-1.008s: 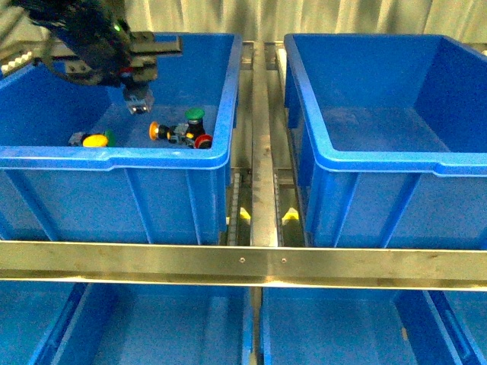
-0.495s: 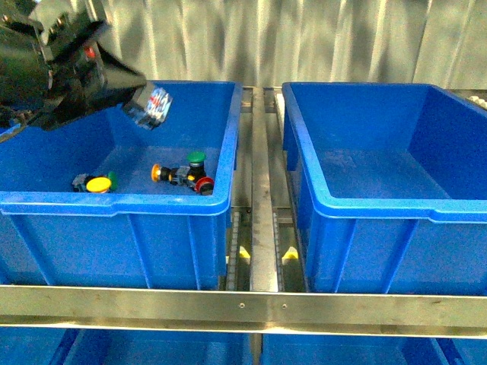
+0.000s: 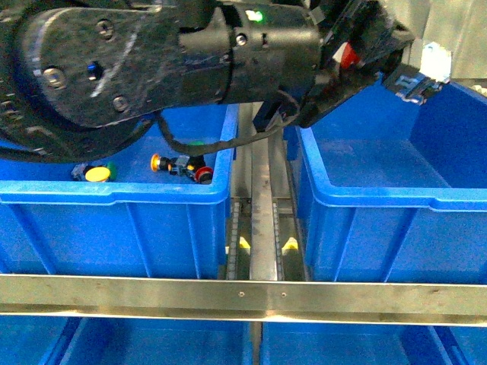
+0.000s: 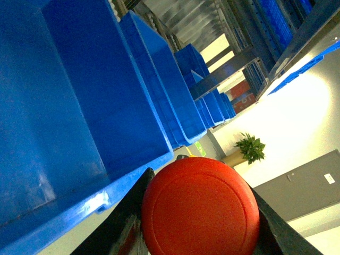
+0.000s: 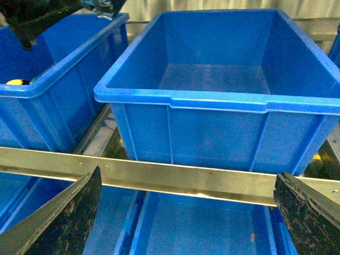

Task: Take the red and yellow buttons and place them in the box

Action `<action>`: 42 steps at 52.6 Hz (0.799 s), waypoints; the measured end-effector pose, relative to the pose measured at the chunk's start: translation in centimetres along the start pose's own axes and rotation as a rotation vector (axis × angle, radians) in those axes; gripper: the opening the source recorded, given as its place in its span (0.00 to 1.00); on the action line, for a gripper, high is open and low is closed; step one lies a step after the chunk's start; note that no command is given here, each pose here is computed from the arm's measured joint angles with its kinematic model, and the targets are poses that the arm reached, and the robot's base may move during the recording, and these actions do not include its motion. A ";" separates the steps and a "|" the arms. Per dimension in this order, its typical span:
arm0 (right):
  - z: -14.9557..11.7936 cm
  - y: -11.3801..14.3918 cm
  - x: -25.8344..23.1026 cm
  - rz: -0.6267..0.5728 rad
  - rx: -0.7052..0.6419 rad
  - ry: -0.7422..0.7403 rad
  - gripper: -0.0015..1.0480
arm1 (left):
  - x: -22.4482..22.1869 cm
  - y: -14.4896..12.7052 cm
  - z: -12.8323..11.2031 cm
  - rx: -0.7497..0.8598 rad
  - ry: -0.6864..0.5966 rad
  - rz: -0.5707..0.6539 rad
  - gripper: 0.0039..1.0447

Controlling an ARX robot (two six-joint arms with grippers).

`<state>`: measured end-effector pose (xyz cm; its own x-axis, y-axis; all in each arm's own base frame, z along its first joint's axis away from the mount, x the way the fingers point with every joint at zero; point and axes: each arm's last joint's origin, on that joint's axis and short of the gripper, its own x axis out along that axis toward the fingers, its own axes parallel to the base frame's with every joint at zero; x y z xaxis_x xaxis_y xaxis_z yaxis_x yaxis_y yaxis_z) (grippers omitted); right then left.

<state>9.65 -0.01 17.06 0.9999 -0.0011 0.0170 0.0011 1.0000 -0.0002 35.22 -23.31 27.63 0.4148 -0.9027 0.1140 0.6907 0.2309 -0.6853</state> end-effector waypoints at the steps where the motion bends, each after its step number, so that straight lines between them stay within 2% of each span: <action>1: 0.0 0.0 0.0 0.000 0.000 0.000 0.94 | 0.3 -0.1 0.1 0.002 -0.007 -0.003 0.31; 10: 0.0 0.0 0.0 -0.001 0.000 0.000 0.94 | 2.0 -1.8 0.5 0.012 -0.021 -0.050 0.31; 13: 0.3 0.0 0.3 -0.112 -0.068 -0.042 0.94 | 2.5 -2.5 0.4 0.013 -0.013 -0.066 0.31; 14: 1.0 -0.2 0.6 -0.199 -0.123 -0.098 0.94 | 2.7 -2.6 0.3 0.012 -0.010 -0.068 0.31; 21: 4.2 -1.9 3.1 -0.260 -0.429 -0.311 0.94 | 3.3 -3.4 -0.4 0.009 -0.005 -0.081 0.31; 24: 6.8 -3.4 5.0 -0.335 -0.431 -0.368 0.94 | 3.4 -3.9 -0.7 0.009 -0.004 -0.085 0.31; 28: 9.8 -5.1 7.4 -0.393 -0.310 -0.364 0.94 | 3.4 -4.0 -0.6 0.010 -0.010 -0.077 0.31; 31: 11.9 -6.9 9.6 -0.419 -0.061 -0.333 0.94 | 3.1 -4.2 -0.5 0.015 -0.019 -0.073 0.31; 32: 12.1 -7.1 9.9 -0.421 -0.043 -0.322 0.94 | 3.1 -4.2 -0.5 0.015 -0.020 -0.071 0.31; 35: 12.5 -8.2 11.7 -0.413 0.212 -0.289 0.94 | 2.9 -4.3 -0.5 0.015 -0.022 -0.070 0.31; 36: 12.5 -8.4 12.0 -0.414 0.234 -0.281 0.94 | 2.8 -4.2 -0.6 0.016 -0.022 -0.070 0.31; 37: 12.4 -8.5 12.5 -0.407 0.336 -0.280 0.94 | 2.7 -4.2 -0.6 0.016 -0.024 -0.071 0.31; 42: 11.2 -8.1 14.6 -0.352 0.695 -0.251 0.94 | 2.4 -4.1 -0.7 0.021 -0.032 -0.074 0.31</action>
<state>24.09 -8.14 28.53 0.9093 -0.3973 0.1237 0.2210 0.7129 0.6655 32.95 -26.69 30.23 0.3806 -0.9056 0.1869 0.7321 0.1717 -0.6592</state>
